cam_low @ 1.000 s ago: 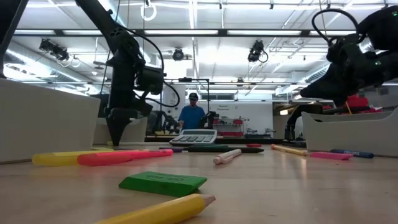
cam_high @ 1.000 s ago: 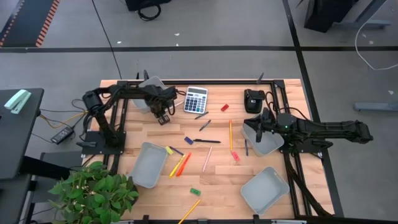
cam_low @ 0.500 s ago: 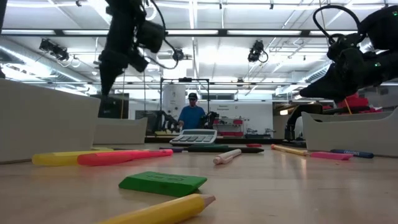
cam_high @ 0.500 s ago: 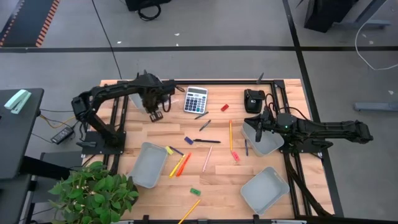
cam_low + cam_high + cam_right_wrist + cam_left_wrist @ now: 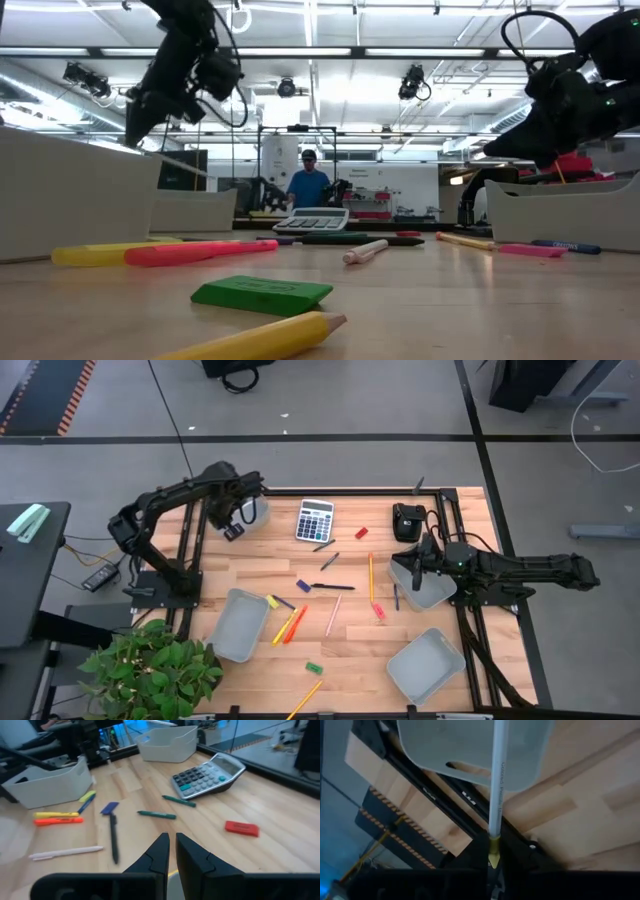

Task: Sort crayons/erasers/pens/pencils in bins
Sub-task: Put the white pencil into the top left gray bin, then put the orange ballpen into the bottom left gray bin

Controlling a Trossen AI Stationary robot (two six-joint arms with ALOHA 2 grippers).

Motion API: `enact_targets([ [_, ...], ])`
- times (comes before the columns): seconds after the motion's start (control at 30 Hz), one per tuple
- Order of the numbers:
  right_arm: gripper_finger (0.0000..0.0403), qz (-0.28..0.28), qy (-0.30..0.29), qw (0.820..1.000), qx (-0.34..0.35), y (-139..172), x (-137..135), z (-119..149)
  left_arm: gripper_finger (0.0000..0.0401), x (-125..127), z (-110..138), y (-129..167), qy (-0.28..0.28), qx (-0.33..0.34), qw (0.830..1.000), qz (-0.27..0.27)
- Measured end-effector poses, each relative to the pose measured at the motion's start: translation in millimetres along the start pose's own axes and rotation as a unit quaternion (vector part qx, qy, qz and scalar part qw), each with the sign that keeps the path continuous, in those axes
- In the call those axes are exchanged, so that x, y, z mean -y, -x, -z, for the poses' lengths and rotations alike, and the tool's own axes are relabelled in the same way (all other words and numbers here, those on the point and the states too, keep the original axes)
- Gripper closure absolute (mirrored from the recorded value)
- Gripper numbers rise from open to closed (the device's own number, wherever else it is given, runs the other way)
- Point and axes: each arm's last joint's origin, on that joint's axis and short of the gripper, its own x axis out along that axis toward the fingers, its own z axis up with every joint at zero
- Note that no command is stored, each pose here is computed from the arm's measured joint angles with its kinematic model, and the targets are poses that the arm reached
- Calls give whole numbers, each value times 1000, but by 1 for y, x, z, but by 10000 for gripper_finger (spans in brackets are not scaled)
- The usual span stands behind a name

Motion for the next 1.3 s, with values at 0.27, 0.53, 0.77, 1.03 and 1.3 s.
enact_targets([
  [0.27,362,-4,-27,1000,-3,0,0,0,352,-12,-6,-30,38,-5,999,10],
  [0.53,362,-4,-33,999,-3,0,0,0,294,-15,-18,-22,42,56,998,7],
  [0.77,362,-5,-67,998,-4,0,0,0,243,-18,-16,-23,48,50,997,14],
  [1.03,362,-7,-67,998,-5,0,0,0,253,19,9,11,30,43,994,91],
  [1.3,362,-7,-88,996,-5,0,0,0,292,90,42,71,-23,159,976,149],
])
